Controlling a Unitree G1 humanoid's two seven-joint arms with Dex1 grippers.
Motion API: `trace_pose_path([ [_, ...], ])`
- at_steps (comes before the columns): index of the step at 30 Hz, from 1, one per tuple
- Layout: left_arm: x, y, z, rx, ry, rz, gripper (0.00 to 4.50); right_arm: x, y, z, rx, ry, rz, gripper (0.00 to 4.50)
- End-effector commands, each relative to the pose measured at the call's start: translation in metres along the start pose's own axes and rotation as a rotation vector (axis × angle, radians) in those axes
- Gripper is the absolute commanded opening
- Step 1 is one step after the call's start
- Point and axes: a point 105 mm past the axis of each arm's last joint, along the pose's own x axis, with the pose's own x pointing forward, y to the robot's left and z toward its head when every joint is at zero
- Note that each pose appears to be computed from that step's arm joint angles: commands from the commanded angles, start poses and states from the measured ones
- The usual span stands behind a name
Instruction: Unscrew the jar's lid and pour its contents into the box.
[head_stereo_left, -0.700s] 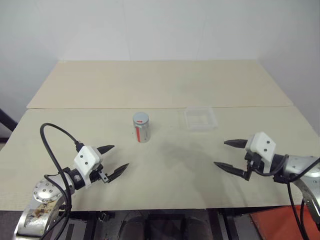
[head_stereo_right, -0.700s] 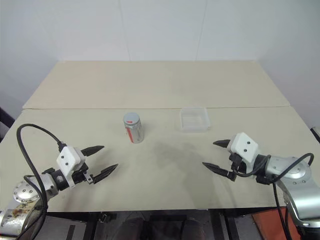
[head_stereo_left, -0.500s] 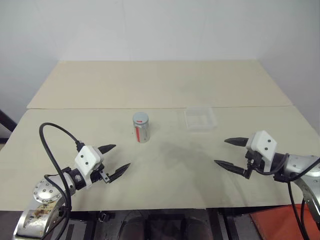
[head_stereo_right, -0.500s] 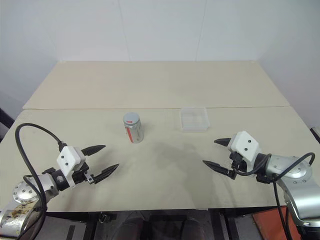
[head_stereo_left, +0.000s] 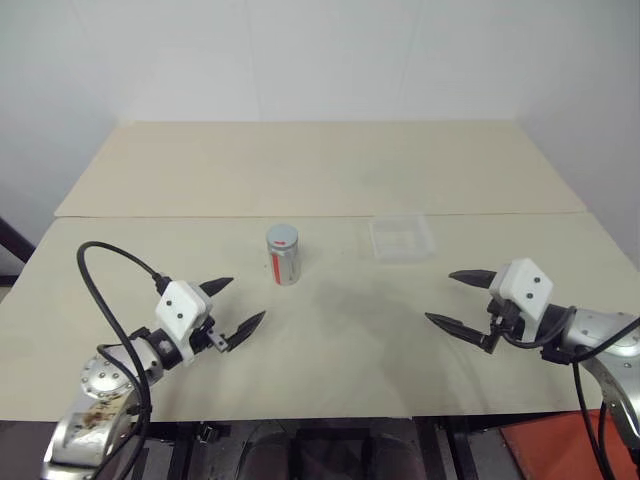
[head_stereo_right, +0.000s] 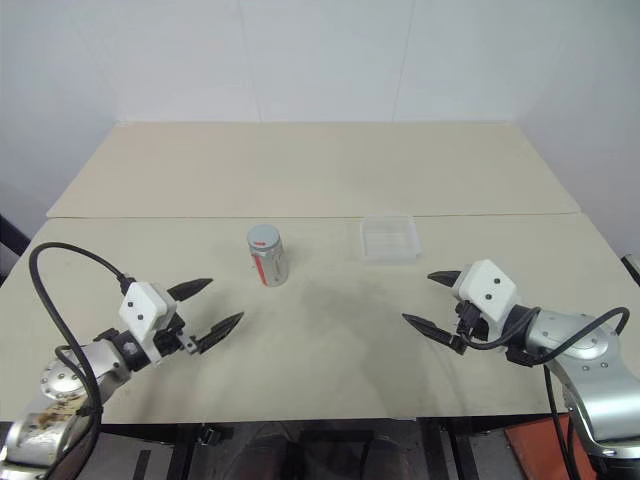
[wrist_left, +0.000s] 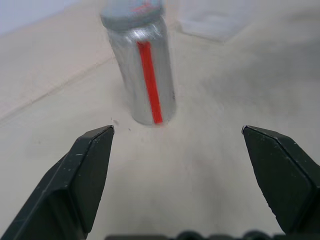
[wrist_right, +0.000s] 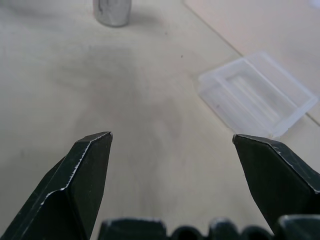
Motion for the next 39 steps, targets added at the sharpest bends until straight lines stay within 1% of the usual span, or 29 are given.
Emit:
trace_pose_path([
  [1, 0.009, 0.002, 0.009, 0.009, -0.095, 0.092, 4.46, 0.004, 0.001, 0.013, -0.036, -0.033, -0.014, 4.50],
  [4, 0.014, 0.003, 0.007, 0.011, -0.115, 0.140, 4.46, 0.006, 0.001, 0.015, -0.037, -0.036, -0.014, 4.50],
  [8, 0.025, -0.006, 0.004, -0.003, -0.146, 0.156, 4.46, 0.007, 0.001, 0.016, -0.040, -0.031, -0.020, 4.50],
  [17, 0.059, -0.009, -0.004, -0.044, -0.172, 0.268, 4.46, 0.013, 0.001, 0.022, -0.052, -0.054, -0.028, 4.50],
  [28, 0.077, -0.005, -0.010, -0.065, -0.190, 0.297, 4.46, 0.016, 0.017, 0.025, -0.040, -0.059, 0.010, 4.50],
  [34, 0.089, -0.007, -0.010, -0.073, -0.203, 0.288, 4.46, 0.018, 0.013, 0.026, -0.044, -0.059, 0.000, 4.50],
  [39, 0.093, -0.001, -0.014, -0.103, -0.203, 0.344, 4.46, 0.018, 0.015, 0.027, -0.044, -0.064, -0.002, 4.50],
])
